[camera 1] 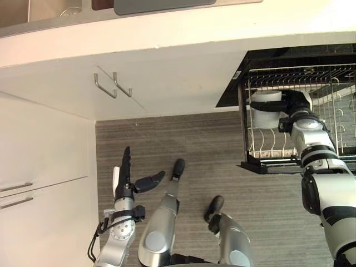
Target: Walk over to the sink, pick up the cup, carry it to the dishwasher, place the cup inside the dishwasher, then close the dishwasher door
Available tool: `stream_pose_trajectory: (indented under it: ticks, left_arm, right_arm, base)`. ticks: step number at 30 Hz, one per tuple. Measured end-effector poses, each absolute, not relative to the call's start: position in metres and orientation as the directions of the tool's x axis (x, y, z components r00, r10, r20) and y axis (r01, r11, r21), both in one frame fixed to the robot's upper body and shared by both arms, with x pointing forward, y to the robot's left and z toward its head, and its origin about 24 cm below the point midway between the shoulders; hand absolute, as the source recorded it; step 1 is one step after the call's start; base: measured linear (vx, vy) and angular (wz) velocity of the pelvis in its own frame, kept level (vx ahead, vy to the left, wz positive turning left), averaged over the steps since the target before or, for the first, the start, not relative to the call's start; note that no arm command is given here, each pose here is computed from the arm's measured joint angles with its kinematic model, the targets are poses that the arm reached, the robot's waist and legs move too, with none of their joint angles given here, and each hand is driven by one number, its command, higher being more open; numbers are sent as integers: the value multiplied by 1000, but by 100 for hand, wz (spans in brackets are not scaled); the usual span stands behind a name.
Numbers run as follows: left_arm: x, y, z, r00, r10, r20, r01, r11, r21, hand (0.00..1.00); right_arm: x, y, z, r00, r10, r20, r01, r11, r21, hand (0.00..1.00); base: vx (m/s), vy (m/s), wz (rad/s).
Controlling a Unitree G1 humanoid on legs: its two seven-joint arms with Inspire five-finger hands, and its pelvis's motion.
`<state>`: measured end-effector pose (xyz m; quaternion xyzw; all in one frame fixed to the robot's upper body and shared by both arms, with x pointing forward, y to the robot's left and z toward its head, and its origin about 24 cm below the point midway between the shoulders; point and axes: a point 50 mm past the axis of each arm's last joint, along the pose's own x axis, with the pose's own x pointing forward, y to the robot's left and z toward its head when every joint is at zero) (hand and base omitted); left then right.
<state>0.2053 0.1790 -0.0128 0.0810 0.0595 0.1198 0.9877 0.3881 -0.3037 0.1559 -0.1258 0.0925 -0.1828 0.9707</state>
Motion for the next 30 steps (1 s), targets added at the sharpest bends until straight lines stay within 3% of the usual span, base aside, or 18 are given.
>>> stream_pose_trajectory:
  ticks: [1, 21, 30]
  left_arm:
    - [205, 179, -13, 964, 246, -97, -227, 958, 174, 100]
    - [201, 175, -17, 961, 248, -119, -226, 958, 175, 100]
    - [184, 185, -49, 922, 278, -270, -205, 941, 271, 100]
  right_arm:
    - [387, -306, 156, 914, -383, -135, 335, 899, -282, 100]
    - [386, -308, 154, 911, -383, -152, 332, 901, -280, 100]
    - [381, -306, 153, 943, -315, -106, 300, 944, -137, 100]
  base:
    - [3, -56, 18]
    - [-32, -54, 3]
    - [-22, -55, -11]
